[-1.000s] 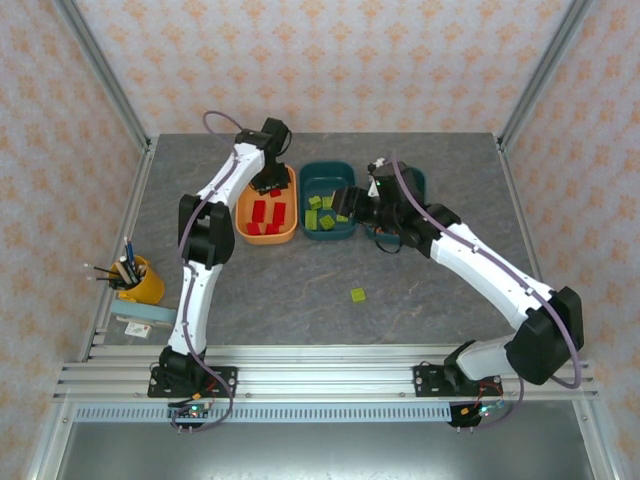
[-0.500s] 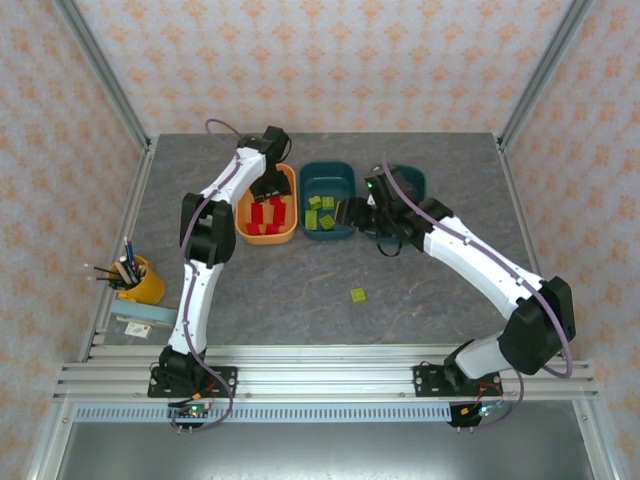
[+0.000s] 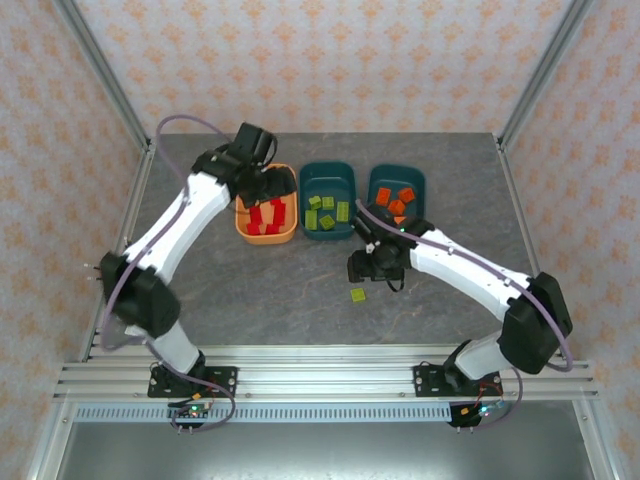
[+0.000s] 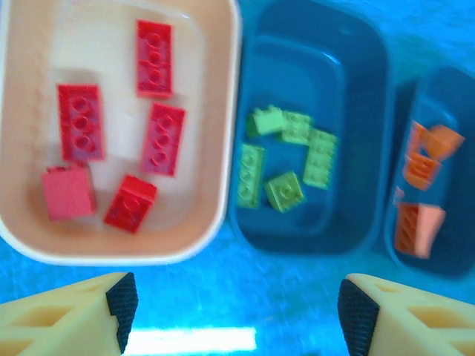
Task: Sort the legos into containers by color
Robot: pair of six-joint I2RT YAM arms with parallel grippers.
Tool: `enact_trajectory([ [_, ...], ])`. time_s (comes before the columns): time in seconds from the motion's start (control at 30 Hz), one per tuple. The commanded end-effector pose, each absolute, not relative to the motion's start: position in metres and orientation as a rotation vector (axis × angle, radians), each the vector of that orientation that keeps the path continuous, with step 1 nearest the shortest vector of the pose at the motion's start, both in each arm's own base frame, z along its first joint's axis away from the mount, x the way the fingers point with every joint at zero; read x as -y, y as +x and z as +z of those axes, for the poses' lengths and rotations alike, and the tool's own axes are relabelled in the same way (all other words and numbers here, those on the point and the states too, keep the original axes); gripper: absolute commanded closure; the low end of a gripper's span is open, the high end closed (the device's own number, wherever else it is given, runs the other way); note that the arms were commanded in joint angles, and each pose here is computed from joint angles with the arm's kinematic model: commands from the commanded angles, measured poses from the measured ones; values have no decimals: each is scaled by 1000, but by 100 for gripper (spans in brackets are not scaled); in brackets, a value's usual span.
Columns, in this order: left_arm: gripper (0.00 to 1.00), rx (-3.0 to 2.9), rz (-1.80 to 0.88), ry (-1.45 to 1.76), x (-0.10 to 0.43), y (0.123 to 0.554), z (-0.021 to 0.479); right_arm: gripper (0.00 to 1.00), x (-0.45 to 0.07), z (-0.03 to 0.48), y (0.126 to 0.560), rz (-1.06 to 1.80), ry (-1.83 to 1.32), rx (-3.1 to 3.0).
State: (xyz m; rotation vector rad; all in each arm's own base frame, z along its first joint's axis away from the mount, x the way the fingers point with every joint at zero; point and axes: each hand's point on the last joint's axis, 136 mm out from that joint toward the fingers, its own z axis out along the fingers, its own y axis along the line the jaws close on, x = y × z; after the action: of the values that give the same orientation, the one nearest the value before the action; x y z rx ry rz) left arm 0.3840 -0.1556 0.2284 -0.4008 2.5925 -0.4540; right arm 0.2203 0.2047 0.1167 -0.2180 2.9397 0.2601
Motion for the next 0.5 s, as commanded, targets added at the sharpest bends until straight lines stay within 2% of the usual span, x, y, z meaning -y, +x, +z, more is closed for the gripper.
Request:
enact_trajectory([
  [0.0,26,-2646,-612,-351,161,340,208,36,-203,97,210,175,-280,-2993],
  [0.13,26,-2663,-834,-256,168,275,196,37,-208,80,208,166,-292,-3016],
  [0.23,25,-2689,-864,-291,157,235,177,37,-211,69,206,176,-297,-3040],
  [0.47,21,-2620,-955,-425,143,190,150,38,-219,49,201,166,-333,-3079],
])
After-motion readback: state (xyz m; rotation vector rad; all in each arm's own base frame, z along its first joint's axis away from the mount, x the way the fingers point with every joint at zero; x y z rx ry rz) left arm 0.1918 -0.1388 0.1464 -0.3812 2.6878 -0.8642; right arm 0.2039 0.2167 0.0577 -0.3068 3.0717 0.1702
